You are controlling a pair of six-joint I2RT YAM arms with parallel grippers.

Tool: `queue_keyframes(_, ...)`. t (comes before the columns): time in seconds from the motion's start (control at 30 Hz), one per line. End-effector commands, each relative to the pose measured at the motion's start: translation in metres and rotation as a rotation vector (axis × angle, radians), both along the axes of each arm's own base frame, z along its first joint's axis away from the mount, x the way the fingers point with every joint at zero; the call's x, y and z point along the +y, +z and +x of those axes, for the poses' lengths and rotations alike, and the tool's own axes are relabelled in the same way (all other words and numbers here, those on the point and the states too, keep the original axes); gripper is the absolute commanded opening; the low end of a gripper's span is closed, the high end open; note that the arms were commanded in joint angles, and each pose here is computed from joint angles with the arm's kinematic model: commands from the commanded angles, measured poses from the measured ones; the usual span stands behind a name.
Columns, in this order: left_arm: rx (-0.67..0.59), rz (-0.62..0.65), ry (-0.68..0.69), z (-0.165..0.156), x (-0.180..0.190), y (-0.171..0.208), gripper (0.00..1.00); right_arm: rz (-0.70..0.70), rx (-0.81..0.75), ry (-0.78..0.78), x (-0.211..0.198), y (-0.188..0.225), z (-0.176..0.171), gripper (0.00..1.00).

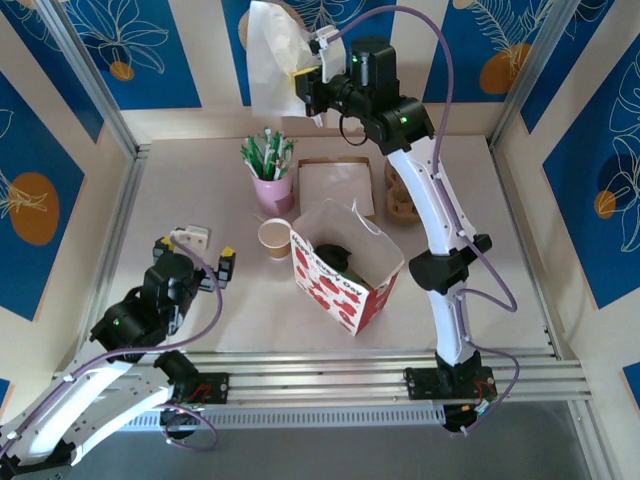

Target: Pack the takeout coffee

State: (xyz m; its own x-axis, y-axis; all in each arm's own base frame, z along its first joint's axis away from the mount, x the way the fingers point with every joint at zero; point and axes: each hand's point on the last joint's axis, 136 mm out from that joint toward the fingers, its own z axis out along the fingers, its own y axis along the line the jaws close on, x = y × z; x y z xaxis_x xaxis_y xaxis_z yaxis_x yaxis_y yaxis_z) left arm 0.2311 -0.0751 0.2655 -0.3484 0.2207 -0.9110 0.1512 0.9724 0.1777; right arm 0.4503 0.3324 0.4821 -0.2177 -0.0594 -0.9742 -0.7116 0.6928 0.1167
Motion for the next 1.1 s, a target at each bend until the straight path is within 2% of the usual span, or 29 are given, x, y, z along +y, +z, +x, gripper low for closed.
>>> queue_keyframes(0.0,-0.009,0.002,0.007,0.002,0.001,0.001,1.0,-0.042,0.003,0.093,0.002,0.017,-0.057,0.0)
queue_keyframes(0.13,-0.013,-0.004,0.002,0.002,0.001,0.002,1.0,-0.123,-0.024,0.121,-0.004,0.013,-0.112,0.0)
queue_keyframes(0.27,-0.01,-0.005,-0.003,0.002,0.0,0.002,1.0,-0.034,-0.052,0.105,-0.037,0.036,-0.159,0.0)
queue_keyframes(0.37,-0.01,-0.008,-0.003,0.002,0.0,0.002,1.0,-0.015,0.008,0.112,-0.058,0.03,-0.188,0.0)
queue_keyframes(0.5,-0.009,-0.007,-0.004,0.002,-0.001,0.002,1.0,-0.044,0.136,0.093,-0.076,-0.002,-0.212,0.0)
queue_keyframes(0.73,-0.002,-0.004,-0.006,0.003,-0.002,0.0,1.0,-0.119,0.328,0.033,-0.09,-0.079,-0.224,0.0)
queue_keyframes(1.07,0.004,0.004,0.0,0.003,-0.001,-0.002,1.0,-0.206,0.41,-0.145,-0.107,-0.133,-0.21,0.0)
